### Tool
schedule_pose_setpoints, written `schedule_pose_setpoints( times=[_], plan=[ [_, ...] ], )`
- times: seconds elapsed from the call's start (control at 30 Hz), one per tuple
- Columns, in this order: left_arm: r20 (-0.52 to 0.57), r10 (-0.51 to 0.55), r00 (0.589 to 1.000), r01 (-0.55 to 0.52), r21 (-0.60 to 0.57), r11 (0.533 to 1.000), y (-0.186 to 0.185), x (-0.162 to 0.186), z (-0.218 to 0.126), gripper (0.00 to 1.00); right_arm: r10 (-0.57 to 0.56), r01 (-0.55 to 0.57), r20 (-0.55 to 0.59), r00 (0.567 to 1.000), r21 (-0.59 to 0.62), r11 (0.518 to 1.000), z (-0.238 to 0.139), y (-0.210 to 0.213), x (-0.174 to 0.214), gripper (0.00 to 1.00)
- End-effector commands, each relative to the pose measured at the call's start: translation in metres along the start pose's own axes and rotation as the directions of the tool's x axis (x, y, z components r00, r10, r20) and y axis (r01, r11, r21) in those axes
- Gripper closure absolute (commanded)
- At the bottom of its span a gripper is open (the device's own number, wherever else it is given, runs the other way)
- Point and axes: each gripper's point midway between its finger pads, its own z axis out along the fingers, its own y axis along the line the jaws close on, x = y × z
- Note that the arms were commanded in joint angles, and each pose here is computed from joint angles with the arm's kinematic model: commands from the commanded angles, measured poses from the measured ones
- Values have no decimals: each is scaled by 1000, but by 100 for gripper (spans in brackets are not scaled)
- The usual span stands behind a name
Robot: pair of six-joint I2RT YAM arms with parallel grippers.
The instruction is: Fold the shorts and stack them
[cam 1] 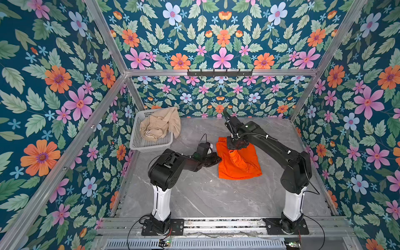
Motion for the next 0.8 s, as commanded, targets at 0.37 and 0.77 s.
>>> schedule_pose_setpoints(
  times=[0.37,0.77],
  plan=[
    [67,23,997,-12,-152,988,8,-15,-38,66,17,-34,-86,996,-197,980,47,45,18,61],
    [190,151,970,-148,-28,989,-83,-43,-92,71,206,-170,53,977,-385,907,-23,4,-7,46]
  ],
)
